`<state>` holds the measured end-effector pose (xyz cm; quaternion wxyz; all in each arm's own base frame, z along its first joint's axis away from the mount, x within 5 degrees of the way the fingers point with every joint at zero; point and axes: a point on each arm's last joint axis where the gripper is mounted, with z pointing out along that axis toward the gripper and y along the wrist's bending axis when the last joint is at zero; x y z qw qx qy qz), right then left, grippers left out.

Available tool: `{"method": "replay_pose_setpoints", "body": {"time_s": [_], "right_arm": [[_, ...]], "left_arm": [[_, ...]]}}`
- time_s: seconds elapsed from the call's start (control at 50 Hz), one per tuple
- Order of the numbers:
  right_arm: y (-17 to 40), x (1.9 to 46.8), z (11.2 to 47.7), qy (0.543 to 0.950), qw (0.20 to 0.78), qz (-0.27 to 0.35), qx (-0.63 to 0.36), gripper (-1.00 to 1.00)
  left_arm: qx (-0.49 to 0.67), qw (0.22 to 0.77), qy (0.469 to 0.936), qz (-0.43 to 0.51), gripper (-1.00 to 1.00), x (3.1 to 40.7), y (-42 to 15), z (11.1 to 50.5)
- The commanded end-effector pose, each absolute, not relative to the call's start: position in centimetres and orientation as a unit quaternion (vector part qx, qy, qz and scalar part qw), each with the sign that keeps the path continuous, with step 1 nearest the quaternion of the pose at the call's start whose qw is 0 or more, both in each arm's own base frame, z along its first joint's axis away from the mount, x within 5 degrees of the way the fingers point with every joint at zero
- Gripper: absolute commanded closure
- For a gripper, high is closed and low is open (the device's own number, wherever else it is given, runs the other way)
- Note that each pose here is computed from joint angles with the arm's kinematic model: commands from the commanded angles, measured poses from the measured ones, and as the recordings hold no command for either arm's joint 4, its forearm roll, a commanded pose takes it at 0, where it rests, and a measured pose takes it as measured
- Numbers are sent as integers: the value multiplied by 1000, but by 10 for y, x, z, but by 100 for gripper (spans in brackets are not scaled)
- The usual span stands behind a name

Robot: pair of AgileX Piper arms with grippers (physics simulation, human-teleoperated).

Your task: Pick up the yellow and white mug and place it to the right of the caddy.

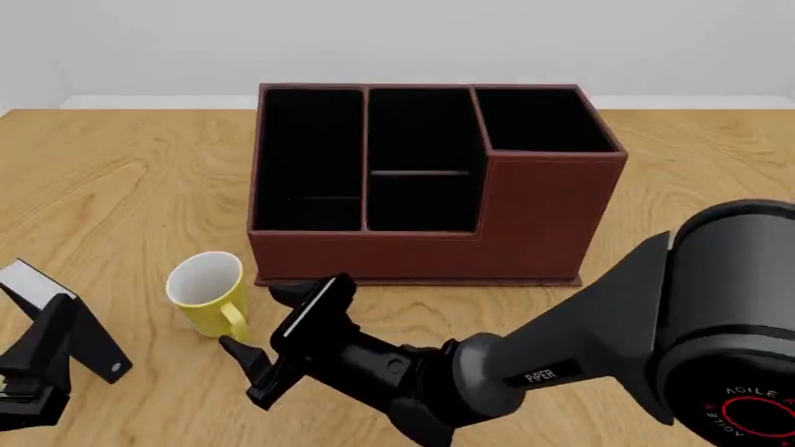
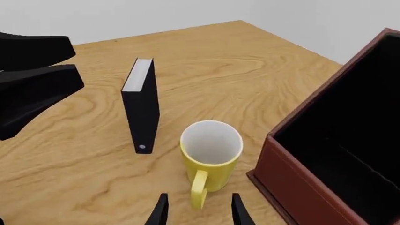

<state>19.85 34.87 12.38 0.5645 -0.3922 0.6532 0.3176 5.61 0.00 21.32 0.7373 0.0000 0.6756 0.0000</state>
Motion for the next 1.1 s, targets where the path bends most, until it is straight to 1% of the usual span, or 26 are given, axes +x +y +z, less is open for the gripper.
{"method": "replay_pose_setpoints", "body": {"time_s": [0.02,0.32,0.64,0.66,1.1], "right_arm": [[361,204,116,658,559,322,-389,-100],[371,212,114,657,562,324,-383,-100],[372,217,102,663,559,320,-381,-100],[372,218,100,665,557,320,-380,100],[370,218,87,673,549,317,-381,100]], "left_arm": [[0,737,676,0,-100,56,0,213],[0,737,676,0,-100,56,0,213],[0,737,676,0,-100,56,0,213],[0,737,676,0,-100,56,0,213],[0,737,676,0,-100,56,0,213]]}}
